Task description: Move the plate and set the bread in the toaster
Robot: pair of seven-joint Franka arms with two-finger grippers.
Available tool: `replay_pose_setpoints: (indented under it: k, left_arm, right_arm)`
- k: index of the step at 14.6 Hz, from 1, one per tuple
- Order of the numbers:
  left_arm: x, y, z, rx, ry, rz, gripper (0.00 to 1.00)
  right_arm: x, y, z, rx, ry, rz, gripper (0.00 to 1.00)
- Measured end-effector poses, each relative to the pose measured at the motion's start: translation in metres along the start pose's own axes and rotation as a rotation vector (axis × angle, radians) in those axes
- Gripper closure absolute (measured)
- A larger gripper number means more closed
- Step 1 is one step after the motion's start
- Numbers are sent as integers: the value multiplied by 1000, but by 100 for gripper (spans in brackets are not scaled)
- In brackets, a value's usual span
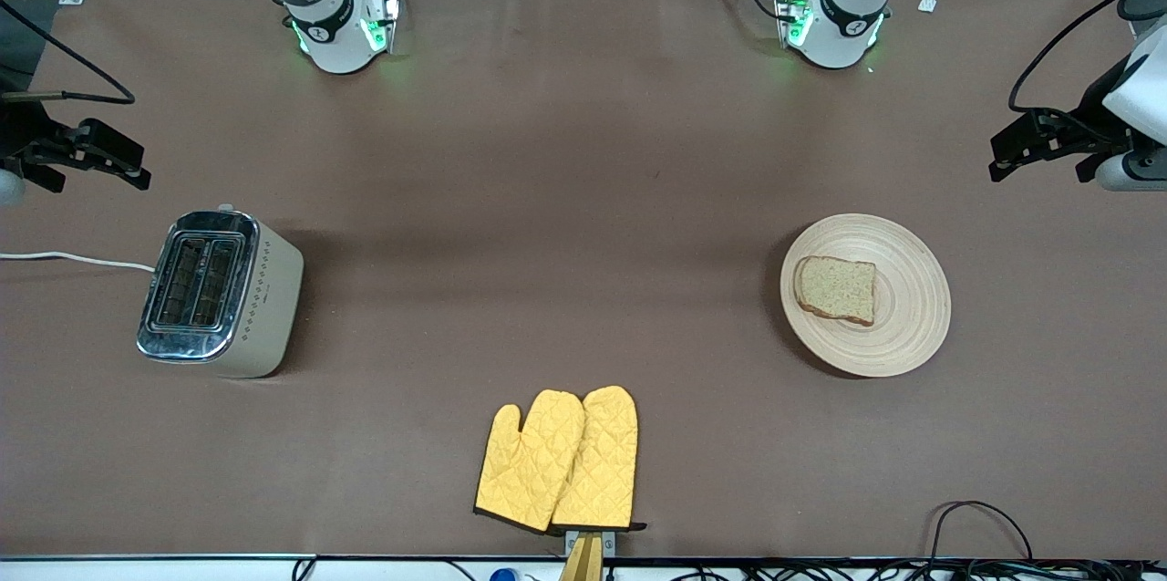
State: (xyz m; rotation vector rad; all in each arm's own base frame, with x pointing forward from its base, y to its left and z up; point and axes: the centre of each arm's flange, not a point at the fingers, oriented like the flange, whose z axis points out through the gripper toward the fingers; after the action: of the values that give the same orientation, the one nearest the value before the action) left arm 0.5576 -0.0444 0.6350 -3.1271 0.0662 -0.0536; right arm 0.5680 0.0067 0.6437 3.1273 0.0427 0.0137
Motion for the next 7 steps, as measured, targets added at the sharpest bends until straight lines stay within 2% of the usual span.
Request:
replay_pose_setpoints:
  k: [7]
  left_arm:
    - [2, -1, 4, 0, -7, -1, 0]
  right_arm:
    - [0, 1, 0, 0, 0, 2, 0]
